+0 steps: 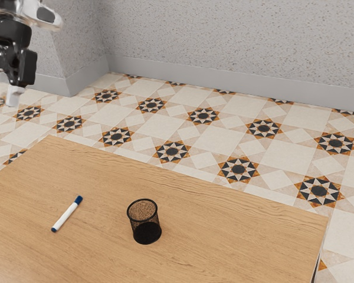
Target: Put the marker into the pen holder.
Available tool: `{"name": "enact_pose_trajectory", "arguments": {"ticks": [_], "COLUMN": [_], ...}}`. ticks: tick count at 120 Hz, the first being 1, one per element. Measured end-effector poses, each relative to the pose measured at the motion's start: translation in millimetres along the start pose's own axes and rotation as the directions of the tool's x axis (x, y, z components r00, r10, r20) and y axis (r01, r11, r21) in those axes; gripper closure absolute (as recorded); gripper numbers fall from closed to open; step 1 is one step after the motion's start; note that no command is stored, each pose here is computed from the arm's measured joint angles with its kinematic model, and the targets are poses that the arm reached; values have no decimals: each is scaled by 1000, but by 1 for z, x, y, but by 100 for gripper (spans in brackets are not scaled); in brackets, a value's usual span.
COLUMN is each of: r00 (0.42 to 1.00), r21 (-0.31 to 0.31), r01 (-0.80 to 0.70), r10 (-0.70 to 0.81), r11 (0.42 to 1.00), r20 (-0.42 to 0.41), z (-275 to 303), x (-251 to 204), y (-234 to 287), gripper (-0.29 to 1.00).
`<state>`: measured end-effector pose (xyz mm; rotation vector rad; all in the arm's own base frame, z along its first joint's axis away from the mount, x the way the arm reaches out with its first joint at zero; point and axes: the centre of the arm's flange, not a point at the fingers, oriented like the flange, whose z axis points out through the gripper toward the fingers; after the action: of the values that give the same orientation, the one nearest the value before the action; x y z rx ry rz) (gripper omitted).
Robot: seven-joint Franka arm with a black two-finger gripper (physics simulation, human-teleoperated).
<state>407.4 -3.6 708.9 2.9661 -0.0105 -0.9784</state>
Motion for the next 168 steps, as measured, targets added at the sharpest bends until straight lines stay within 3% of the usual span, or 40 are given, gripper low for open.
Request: {"name": "enact_pose_trajectory", "arguments": {"ticks": [13, 21, 33, 52, 74, 101, 128, 168], "r00": [982, 973, 967, 952, 930, 881, 854, 833], "r21": [-12, -23, -52, -144, -165, -143, -155, -178], "r01": [10, 19, 60, 167, 191, 198, 237, 276], "r10": [-12, -24, -71, -198, -233, -240, -282, -328], "r11": [1000, 1000, 997, 975, 968, 970, 959, 944], "r20": [-186, -228, -243, -234, -286, -407, -437, -447], "z": [-4, -1, 31, 156, 250, 287, 321, 347], "x": [40, 76, 121, 143, 186, 220, 264, 281], "y": [-6, -14, -37, -96, -104, -108, -135, -164], "gripper": [0, 0, 0, 0, 0, 0, 18, 39]}}
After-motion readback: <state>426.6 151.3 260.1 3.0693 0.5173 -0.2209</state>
